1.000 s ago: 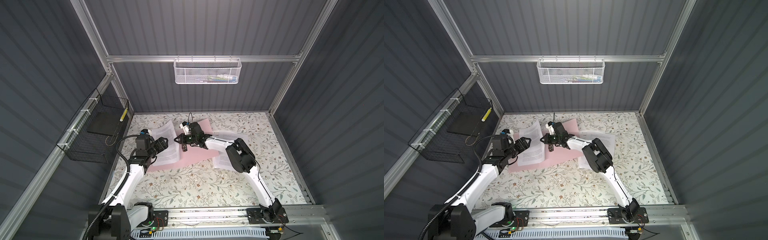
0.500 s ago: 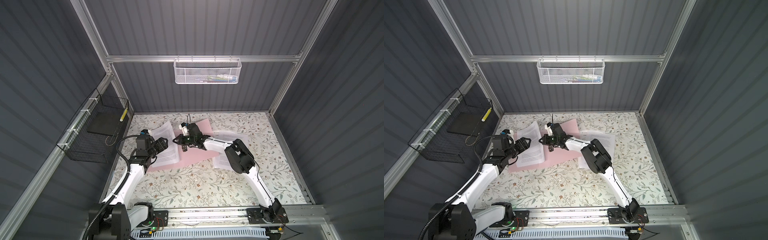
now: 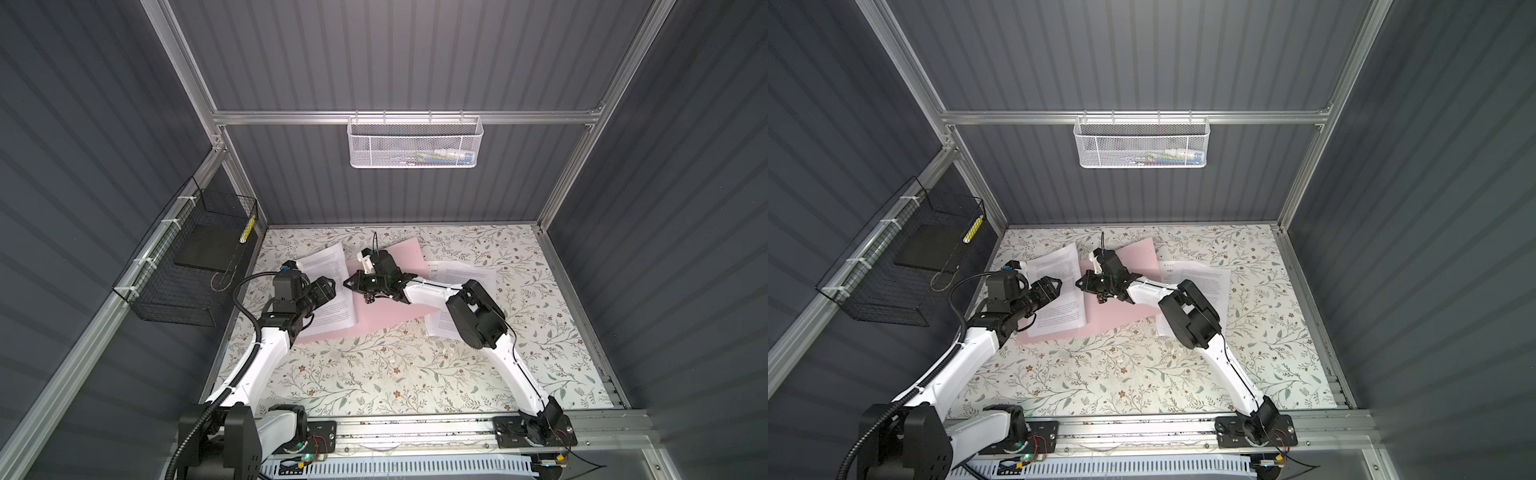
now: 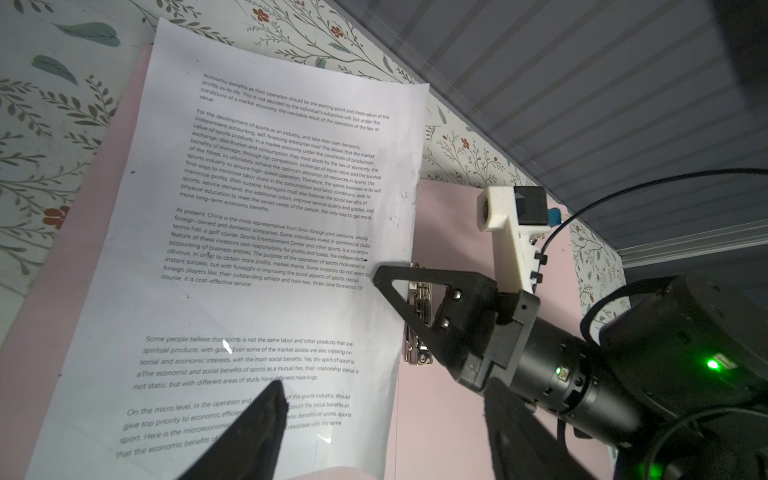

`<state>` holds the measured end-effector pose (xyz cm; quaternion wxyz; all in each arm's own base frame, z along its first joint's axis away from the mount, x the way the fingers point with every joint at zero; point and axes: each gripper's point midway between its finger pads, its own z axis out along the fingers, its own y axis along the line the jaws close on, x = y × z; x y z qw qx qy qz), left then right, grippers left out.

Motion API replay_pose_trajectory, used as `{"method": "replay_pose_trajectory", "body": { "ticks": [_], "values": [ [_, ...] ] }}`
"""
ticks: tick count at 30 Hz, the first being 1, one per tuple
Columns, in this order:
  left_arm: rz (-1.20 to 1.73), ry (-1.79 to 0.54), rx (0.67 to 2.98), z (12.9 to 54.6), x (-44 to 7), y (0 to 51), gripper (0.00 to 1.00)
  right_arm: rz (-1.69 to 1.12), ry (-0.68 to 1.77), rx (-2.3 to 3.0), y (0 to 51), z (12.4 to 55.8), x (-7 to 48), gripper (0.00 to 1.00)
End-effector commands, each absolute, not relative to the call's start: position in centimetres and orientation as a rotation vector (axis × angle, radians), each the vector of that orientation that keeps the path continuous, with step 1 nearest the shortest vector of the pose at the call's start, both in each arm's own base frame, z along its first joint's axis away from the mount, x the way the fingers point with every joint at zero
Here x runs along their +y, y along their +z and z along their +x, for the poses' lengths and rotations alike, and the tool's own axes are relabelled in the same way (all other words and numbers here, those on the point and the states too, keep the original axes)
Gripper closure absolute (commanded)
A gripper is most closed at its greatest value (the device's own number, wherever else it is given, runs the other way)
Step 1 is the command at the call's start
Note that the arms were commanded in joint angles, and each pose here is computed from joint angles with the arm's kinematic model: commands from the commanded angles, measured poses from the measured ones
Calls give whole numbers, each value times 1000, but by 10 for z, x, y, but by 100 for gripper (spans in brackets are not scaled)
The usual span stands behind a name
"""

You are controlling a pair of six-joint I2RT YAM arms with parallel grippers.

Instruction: Put the files into the folder

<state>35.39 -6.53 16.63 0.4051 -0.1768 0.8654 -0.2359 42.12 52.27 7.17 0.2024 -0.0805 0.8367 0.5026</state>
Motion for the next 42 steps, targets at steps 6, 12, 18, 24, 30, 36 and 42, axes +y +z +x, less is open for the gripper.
{"method": "replay_pose_trajectory", "body": {
  "ticks": [6, 12, 18, 24, 30, 36, 42],
  "values": [
    [-471, -580, 2216, 351, -63, 153, 24, -183, 1423, 2367, 55, 420, 529, 100],
    [-479, -580, 2218, 351, -62, 150, 25, -184, 1438, 2394, 49, 412, 535, 100],
    [-485, -582, 2219, 351, -63, 148, 25, -167, 1434, 2432, 41, 403, 539, 100],
    [-486, -577, 2215, 350, -62, 149, 25, -140, 1420, 2444, 42, 403, 537, 100],
    [-487, -570, 2221, 351, -61, 147, 25, -148, 1413, 2451, 43, 401, 537, 100],
    [-488, -563, 2228, 352, -60, 140, 25, -159, 1419, 2446, 47, 395, 536, 100],
    [-491, -563, 2233, 354, -61, 136, 25, -166, 1447, 2442, 57, 389, 537, 100]
  ]
}}
